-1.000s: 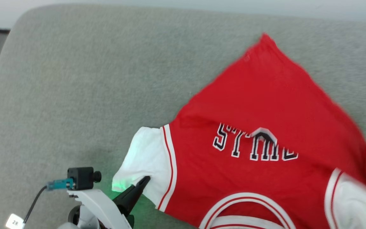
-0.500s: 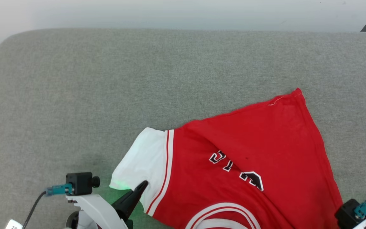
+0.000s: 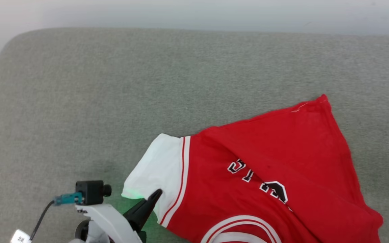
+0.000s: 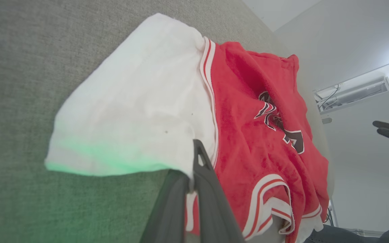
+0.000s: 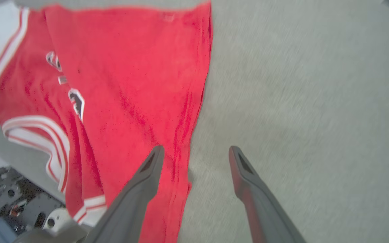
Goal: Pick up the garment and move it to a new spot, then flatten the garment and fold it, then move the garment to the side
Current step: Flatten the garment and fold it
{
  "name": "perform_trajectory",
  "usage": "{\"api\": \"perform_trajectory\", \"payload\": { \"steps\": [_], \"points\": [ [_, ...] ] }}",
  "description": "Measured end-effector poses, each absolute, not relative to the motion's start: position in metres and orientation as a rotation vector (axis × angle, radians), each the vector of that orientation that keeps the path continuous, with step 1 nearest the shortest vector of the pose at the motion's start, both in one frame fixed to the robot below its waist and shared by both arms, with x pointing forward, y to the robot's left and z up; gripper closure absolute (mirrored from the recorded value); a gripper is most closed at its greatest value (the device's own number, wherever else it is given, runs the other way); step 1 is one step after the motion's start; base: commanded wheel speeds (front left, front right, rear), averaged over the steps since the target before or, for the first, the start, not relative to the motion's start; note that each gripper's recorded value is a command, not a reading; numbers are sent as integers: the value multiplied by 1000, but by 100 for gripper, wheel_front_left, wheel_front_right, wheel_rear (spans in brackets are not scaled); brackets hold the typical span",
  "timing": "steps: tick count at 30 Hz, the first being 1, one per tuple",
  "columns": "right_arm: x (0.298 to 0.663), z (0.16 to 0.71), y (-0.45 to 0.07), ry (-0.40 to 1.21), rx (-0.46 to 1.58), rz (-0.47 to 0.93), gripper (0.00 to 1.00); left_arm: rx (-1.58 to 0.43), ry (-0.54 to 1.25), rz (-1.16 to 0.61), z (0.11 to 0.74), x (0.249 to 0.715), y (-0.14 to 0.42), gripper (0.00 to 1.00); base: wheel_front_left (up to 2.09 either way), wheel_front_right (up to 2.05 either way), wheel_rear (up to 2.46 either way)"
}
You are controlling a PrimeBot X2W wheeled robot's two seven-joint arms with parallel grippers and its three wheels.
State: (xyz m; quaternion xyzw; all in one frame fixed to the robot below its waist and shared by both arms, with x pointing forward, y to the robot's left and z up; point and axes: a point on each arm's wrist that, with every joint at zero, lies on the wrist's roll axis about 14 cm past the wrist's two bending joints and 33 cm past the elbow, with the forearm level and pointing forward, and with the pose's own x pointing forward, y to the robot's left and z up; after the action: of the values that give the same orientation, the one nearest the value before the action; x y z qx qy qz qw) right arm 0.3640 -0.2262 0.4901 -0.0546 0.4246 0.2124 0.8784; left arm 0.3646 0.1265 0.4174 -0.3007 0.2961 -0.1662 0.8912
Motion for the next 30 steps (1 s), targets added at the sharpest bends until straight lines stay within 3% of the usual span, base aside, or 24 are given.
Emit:
{"api": "perform_trajectory", "payload": {
  "steps": [5, 10, 17, 25, 26, 27, 28, 29, 30],
  "points": [
    [426, 532, -224, 658, -170, 408, 0, -625, 606, -346, 417, 368, 126, 100, 0, 0, 0],
    [479, 529, -185, 568, -152, 468, 0, -626, 605, -342, 412, 376, 125, 100, 0, 0, 0],
    [519, 465, -170, 741, -251, 470, 0, -634, 615, -324, 402, 383, 128, 100, 0, 0, 0],
    [513, 394, -167, 967, -326, 513, 0, -649, 625, -290, 389, 386, 134, 100, 0, 0, 0],
    [512, 390, -165, 980, -323, 523, 7, -652, 625, -284, 388, 386, 135, 100, 0, 0, 0],
    [512, 389, -164, 982, -321, 528, 61, -653, 623, -278, 387, 386, 136, 100, 0, 0, 0],
    [513, 388, -162, 980, -316, 535, 73, -654, 618, -273, 387, 387, 138, 100, 0, 0, 0],
    [515, 388, -161, 970, -307, 538, 100, -655, 608, -271, 388, 389, 139, 100, 0, 0, 0],
    [517, 389, -159, 954, -302, 543, 100, -658, 592, -261, 390, 392, 142, 100, 0, 0, 0]
  ]
}}
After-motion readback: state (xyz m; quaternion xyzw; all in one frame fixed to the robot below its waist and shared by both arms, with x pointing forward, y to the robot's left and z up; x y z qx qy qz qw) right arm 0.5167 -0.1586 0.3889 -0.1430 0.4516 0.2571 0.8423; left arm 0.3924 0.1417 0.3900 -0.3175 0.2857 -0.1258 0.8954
